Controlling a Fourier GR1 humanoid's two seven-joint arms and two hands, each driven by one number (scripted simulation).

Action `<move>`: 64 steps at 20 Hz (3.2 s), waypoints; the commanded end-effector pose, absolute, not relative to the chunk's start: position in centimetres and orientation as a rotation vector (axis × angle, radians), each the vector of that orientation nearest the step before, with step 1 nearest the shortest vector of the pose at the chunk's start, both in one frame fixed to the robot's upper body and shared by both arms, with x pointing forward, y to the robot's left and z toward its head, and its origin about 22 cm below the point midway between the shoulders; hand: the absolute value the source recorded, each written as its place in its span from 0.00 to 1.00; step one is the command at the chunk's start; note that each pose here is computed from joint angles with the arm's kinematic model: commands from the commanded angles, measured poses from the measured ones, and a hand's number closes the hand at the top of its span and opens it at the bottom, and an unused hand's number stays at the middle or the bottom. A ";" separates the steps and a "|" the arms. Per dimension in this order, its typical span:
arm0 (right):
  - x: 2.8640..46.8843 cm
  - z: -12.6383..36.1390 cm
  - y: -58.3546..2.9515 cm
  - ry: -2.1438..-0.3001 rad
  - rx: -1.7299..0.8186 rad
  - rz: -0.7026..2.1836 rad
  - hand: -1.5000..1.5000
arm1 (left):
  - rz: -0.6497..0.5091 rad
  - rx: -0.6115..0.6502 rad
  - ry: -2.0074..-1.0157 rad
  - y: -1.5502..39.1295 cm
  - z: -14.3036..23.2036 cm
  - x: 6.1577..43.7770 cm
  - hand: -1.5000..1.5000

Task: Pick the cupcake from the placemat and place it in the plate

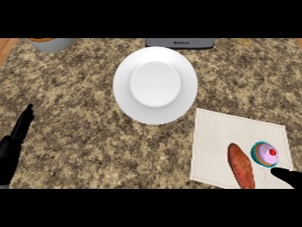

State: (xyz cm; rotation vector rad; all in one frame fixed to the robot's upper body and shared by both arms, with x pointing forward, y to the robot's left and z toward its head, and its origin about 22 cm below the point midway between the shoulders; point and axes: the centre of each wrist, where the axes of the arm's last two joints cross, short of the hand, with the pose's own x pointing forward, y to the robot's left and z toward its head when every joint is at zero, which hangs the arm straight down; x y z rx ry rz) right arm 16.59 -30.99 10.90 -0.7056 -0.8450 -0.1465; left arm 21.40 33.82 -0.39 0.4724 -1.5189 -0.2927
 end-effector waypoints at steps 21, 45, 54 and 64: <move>19.7 4.4 -29.5 -0.742 -0.572 -0.043 0.00 | -0.306 0.477 -1.507 32.2 0.0 21.2 0.50; 30.3 16.0 -27.8 -1.404 -0.728 1.271 1.00 | -0.487 0.279 -1.680 28.6 1.9 25.4 0.50; 34.2 22.8 -29.5 -1.850 -0.711 1.326 1.00 | -0.502 0.277 -1.673 28.0 2.1 26.3 0.50; 37.7 24.5 -30.4 -2.269 -0.172 1.371 1.00 | -0.449 0.319 -1.635 29.1 1.7 26.4 0.50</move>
